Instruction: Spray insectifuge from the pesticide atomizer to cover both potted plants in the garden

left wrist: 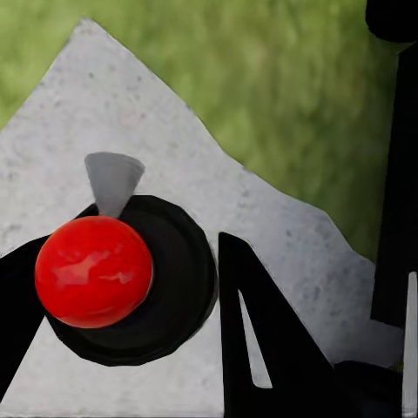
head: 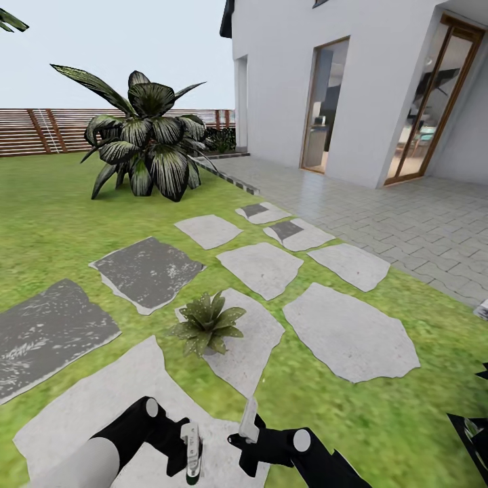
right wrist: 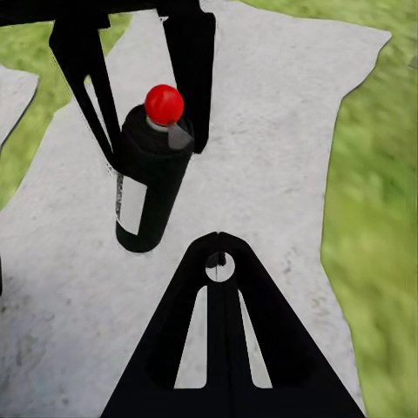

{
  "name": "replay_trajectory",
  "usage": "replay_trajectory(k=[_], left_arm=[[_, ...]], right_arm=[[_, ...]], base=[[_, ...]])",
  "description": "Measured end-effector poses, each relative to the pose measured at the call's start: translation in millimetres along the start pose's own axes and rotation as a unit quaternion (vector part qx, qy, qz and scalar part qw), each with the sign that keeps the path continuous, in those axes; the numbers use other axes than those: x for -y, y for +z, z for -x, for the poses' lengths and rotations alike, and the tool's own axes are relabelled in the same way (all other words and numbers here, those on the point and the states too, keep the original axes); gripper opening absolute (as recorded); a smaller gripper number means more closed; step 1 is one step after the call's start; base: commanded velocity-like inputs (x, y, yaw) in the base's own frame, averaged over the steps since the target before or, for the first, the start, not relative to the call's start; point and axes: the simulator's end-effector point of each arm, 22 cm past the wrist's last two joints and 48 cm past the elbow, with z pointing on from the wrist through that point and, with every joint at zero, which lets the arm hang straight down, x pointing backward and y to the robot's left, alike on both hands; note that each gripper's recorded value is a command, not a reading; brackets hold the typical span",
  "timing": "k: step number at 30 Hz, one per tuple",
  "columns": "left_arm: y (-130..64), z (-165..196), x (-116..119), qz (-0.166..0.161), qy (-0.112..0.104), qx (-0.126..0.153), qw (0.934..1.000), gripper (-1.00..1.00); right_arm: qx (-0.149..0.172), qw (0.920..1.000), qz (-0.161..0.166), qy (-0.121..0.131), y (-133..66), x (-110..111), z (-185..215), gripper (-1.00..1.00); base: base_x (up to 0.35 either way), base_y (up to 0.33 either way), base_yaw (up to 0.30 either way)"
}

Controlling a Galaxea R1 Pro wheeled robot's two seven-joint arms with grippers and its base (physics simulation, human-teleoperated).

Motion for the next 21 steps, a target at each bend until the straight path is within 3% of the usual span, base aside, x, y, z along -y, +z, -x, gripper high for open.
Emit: replay_trajectory(k=[10,11,18,21], left_arm=[[-23.5,-48.8,-13.5,0.017,-0.021,-0.032,0.9991,-1.0],[-25.3,-52.0,-14.4,0.019,-0.023,-0.034,0.999,-1.0],[-37.2,-73.6,-21.8,0.032,-0.034,-0.048,0.9977,-1.0],[-42.5,-77.8,-29.5,0.048,-0.051,-0.041,0.9967,-1.0]], right_arm=[[-0.003,1.0,0.0,0.0,-1.5,0.9,-3.6,-1.0],[-0.005,1.0,-0.001,0.0,-2.7,1.9,-5.6,1.0],[-0.02,0.9997,-0.006,0.009,-9.3,5.7,-24.4,1.0],[-0.048,0.9976,-0.039,0.031,-14.6,13.6,-57.8,1.0]], base=[[0.0,0.0,0.0],[0.0,0.0,0.0],[0.0,0.0,0.0],[0.0,0.0,0.0]])
